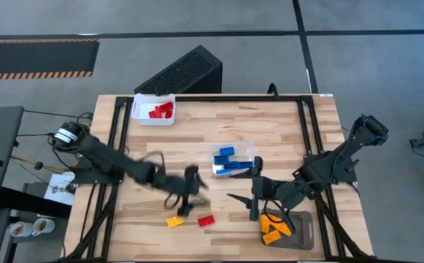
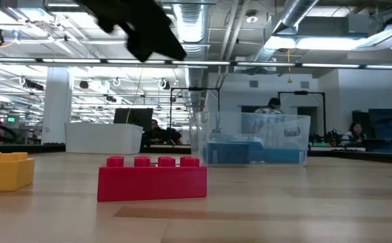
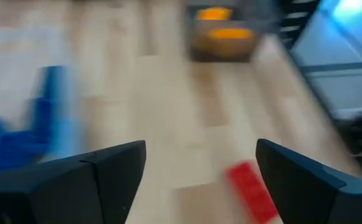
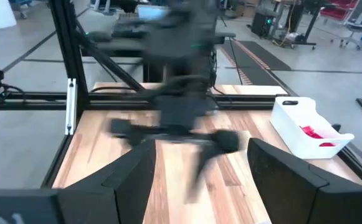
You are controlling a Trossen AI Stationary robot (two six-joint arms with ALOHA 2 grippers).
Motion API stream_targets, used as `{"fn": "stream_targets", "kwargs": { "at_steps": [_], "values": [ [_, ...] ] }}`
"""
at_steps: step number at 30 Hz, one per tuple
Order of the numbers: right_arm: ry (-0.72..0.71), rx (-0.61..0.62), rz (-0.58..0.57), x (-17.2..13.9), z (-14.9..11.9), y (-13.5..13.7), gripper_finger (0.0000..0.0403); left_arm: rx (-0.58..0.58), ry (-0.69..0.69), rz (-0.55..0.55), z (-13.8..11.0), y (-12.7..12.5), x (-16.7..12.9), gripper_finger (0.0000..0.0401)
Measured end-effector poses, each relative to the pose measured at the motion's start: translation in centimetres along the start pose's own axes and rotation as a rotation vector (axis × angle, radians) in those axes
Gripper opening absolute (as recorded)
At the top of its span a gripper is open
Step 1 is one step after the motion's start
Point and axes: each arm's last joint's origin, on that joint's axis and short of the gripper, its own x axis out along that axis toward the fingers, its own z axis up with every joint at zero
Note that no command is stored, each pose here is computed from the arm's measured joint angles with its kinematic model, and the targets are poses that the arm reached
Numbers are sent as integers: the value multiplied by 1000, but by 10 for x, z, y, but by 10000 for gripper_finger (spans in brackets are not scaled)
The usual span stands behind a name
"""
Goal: Sort & place blocks by color
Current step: Put the red game piece into the white bin
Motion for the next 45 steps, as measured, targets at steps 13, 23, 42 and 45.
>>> {"fn": "stream_targets", "kwargs": {
  "at_steps": [13, 23, 42, 45],
  "values": [
    [1, 14, -43, 8, 1, -11, 275, -132, 33, 24, -53, -70, 45, 285],
    [27, 0, -69, 13, -1, -18, 275, -170, 166, 2, -77, -79, 88, 350],
    [45, 3, -42, 8, -4, -11, 275, 16, 279, 278, -55, -36, 59, 102],
    [48, -1, -42, 8, -4, -10, 275, 67, 207, 443, -30, -27, 13, 102]
  ]
}}
